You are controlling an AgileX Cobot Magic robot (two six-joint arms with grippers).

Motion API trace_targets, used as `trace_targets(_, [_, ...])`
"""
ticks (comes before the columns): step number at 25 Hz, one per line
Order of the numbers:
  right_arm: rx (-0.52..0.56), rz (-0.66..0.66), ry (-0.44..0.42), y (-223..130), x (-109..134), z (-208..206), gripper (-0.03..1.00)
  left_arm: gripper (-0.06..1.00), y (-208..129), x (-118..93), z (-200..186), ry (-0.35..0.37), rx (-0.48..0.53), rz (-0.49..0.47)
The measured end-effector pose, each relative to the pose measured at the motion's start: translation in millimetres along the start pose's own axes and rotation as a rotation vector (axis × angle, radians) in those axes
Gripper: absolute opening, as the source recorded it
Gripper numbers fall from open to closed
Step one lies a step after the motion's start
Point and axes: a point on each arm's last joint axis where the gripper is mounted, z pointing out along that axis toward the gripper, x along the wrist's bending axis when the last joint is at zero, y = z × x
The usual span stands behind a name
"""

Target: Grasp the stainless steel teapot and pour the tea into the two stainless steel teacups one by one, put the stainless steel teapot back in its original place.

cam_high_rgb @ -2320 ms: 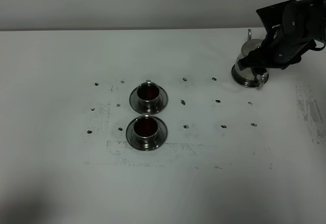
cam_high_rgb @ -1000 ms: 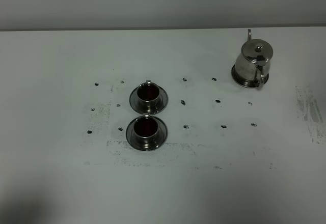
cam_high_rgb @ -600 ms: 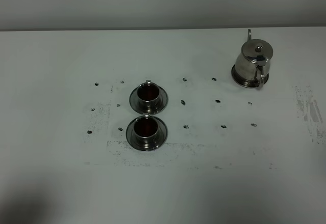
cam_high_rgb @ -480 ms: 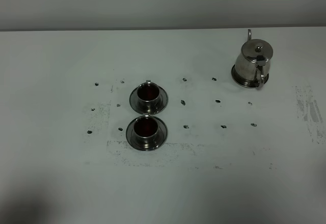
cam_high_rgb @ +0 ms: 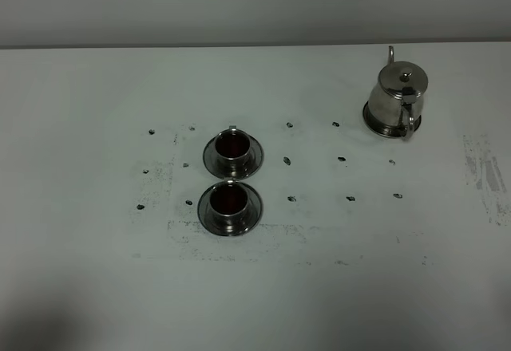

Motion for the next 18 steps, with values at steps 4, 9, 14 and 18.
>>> trace_targets(4, [-0.054,0.005,-0.007,-6,1,-7,0.57,0.49,0,0,0,0.0,0.0,0.0])
trace_targets(9, [-0.104,0.029,-0.051,-10,1,-14,0.57,0.49,0,0,0,0.0,0.0,0.0])
trace_targets(14, [-0.134,0.03,-0.058,-13,2,-18,0.57,0.49,0,0,0,0.0,0.0,0.0])
trace_targets(18, [-0.146,0.03,-0.059,-14,2,-19,0.57,0.49,0,0,0,0.0,0.0,0.0])
